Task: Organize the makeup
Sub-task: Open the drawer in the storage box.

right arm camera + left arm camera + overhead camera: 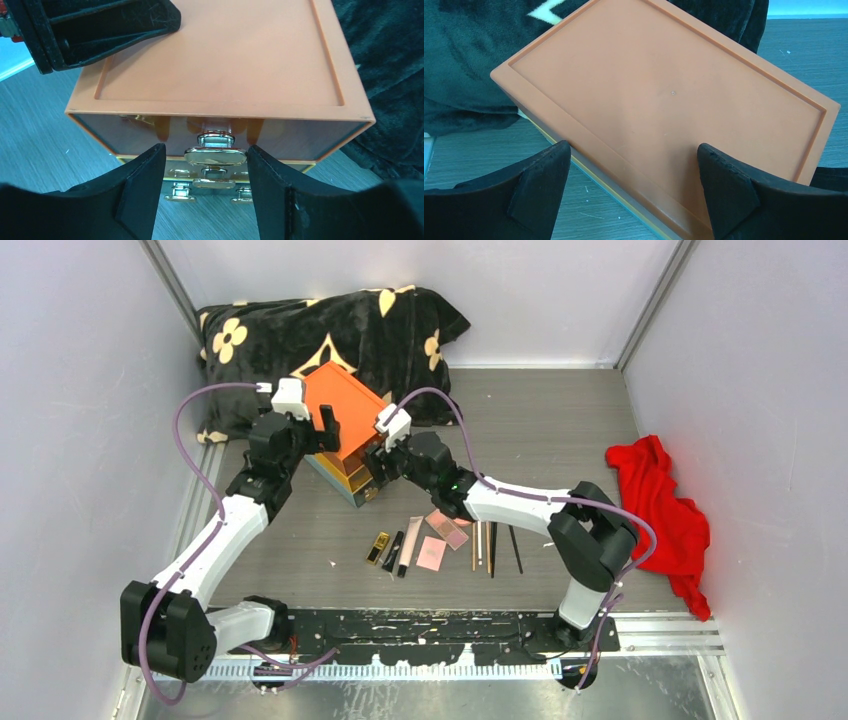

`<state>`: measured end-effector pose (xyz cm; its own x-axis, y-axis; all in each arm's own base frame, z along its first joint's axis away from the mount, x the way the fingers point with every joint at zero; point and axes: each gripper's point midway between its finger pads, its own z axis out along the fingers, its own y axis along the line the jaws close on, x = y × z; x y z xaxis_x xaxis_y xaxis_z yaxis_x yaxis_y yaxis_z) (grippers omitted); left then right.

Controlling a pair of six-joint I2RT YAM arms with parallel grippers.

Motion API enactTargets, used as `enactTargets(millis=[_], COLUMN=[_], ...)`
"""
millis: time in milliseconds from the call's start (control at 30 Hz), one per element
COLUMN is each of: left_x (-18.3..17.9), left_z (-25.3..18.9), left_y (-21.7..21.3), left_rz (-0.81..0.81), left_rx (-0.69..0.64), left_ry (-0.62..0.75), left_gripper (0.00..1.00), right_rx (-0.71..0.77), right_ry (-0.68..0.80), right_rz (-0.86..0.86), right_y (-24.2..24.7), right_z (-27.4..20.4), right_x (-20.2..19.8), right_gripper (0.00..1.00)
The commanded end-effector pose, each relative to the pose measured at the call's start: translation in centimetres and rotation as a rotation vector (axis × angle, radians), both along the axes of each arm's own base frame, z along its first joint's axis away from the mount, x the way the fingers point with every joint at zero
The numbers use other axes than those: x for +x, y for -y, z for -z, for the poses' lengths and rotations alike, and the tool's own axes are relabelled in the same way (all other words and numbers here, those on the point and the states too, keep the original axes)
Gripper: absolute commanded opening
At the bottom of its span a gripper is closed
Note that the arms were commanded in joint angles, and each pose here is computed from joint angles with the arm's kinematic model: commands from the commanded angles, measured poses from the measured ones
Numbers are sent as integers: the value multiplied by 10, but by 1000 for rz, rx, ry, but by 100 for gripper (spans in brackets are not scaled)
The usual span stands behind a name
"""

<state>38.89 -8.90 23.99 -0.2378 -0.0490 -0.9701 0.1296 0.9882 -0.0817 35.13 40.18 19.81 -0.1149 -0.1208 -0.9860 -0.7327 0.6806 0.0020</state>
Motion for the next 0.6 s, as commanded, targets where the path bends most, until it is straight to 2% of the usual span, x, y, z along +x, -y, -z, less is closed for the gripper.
enactTargets(millis=[0, 300, 567], left_x=[-3, -2, -2], left_z=[24, 32, 34], left_y=[0, -1, -1], left_rz=[11, 4, 2], left_rx=[25, 31, 32], left_ry=[-63, -74, -80], left_gripper=[96, 96, 96], right_rx=[125, 87, 114], right_ry=[146, 130, 118], right_rz=[83, 106, 96], right_y=[7, 14, 6], right_z=[-56, -40, -43], right_x=[13, 13, 15], right_gripper=[66, 68, 66])
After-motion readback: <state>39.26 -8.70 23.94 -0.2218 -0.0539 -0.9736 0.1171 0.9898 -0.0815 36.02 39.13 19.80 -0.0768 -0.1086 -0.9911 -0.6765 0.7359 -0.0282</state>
